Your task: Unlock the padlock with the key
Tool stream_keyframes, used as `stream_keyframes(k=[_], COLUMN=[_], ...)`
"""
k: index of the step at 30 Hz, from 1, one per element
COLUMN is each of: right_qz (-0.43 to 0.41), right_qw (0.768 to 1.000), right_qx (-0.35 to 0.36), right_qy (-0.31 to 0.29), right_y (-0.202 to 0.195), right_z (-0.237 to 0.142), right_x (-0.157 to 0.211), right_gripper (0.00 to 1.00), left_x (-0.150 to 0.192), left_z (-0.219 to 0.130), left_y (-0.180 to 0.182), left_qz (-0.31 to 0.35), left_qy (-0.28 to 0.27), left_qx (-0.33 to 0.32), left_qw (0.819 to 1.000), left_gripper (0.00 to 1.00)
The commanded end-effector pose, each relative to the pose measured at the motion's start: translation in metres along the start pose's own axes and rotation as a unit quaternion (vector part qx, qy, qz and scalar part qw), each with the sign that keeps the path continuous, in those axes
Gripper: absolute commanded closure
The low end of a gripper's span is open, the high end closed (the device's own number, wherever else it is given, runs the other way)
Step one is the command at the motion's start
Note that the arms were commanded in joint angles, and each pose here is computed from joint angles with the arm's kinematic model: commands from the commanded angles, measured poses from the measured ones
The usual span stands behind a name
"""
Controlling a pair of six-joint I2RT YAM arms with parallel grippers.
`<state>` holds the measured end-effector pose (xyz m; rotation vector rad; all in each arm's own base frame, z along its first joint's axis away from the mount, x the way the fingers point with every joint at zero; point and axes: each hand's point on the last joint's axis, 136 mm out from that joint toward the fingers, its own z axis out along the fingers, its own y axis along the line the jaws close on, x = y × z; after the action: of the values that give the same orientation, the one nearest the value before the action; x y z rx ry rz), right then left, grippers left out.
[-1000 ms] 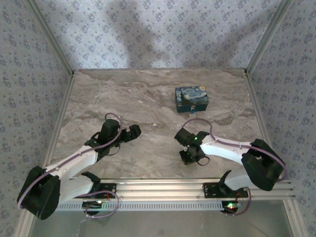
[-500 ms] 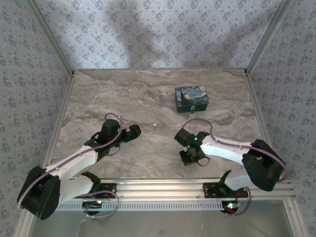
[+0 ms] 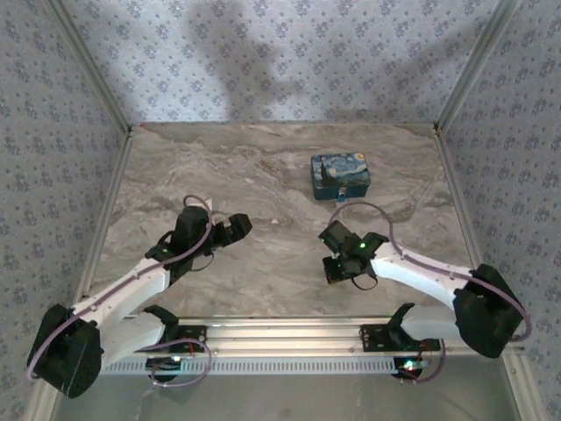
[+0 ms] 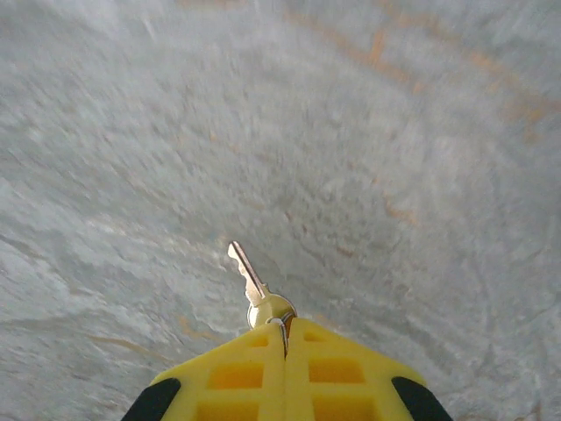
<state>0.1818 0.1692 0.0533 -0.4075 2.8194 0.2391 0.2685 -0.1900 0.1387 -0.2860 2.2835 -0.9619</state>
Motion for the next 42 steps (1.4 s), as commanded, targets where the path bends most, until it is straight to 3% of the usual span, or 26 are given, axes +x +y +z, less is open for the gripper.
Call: stream_keyframes(k=[1,7,11,16,23,30,42], right_qz=[-0.008,-0.058,-0.120,-0.193,-0.227,-0.210,-0.192], right_qw=[0.998,0.976,0.942,0.899,0.876,0.875,0.871], right_qx=[-0.004,-0.033,-0.063,-0.077,-0.121,-0.173,-0.206], right_qy=[-0.069,-0.208,-0.306,-0.385,-0.408,-0.401,-0.402], right_y=[-0.002,0.007,0.025,0.040,0.061,0.078,0.092], right_z=[-0.014,-0.053,-0.086,-0.109,-0.117,-0.120,-0.130], right_x=[-0.028,-0.083,-0.114,-0.133,-0.134,-0.129,-0.131], right_gripper=[1.00,1.00,1.00,1.00,1.00,1.00,1.00], left_x=[-0.007,-0.013,-0.017,-0.016,-0.007,0.003,0.018], left_z=[-0.009,-0.014,-0.022,-0.032,-0.032,-0.014,0.007], left_y=[-0.033,-0.067,-0.091,-0.116,-0.147,-0.176,-0.186], left_qz=[-0.021,-0.049,-0.037,-0.011,0.037,0.083,0.088], left_qy=[0.007,0.035,0.044,0.049,0.053,0.063,0.085], left_qx=[0.053,0.123,0.163,0.206,0.241,0.254,0.252], left_qw=[0.998,0.991,0.985,0.977,0.968,0.962,0.960], left_gripper=[0.02,0.04,0.09,0.14,0.25,0.33,0.47])
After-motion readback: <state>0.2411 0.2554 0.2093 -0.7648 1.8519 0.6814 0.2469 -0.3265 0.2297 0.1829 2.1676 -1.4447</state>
